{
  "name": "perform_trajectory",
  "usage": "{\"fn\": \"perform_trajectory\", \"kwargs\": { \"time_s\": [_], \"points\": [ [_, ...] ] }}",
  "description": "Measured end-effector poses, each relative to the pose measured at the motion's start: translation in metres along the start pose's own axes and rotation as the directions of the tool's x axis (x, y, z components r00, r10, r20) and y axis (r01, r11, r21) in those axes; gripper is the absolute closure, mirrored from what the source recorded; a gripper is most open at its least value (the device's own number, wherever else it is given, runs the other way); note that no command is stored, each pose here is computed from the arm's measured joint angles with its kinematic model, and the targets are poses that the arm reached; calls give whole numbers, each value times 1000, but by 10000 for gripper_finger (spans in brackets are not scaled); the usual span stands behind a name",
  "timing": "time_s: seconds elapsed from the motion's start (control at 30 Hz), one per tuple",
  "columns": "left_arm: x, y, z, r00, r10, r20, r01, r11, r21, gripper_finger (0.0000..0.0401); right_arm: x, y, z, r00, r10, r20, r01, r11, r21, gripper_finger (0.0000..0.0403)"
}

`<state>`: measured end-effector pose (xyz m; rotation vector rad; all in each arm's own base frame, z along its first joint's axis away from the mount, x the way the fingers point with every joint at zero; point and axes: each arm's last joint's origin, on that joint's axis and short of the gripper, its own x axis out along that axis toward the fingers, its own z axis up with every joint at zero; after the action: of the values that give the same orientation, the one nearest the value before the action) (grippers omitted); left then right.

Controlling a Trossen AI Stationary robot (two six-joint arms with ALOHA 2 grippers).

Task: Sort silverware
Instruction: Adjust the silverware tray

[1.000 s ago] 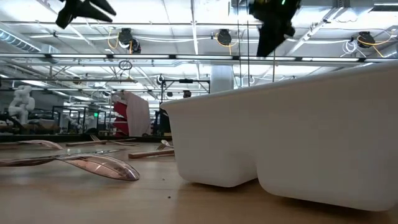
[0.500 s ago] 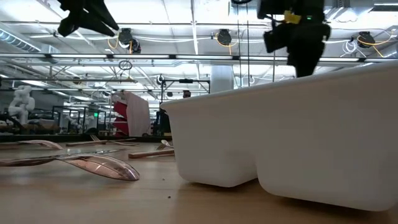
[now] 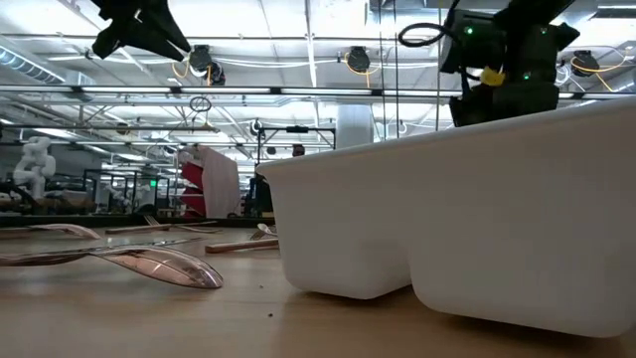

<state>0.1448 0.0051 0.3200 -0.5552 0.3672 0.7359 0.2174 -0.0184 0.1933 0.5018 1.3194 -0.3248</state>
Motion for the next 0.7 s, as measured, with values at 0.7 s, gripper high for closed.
{"fn": "perform_trajectory", "kwargs": {
  "time_s": [0.7],
  "points": [
    [3, 4, 3, 999, 38, 22, -38, 999, -20, 299, 34, -23, 19, 975, -218, -39, 220, 974, 49, 403]
  ]
}}
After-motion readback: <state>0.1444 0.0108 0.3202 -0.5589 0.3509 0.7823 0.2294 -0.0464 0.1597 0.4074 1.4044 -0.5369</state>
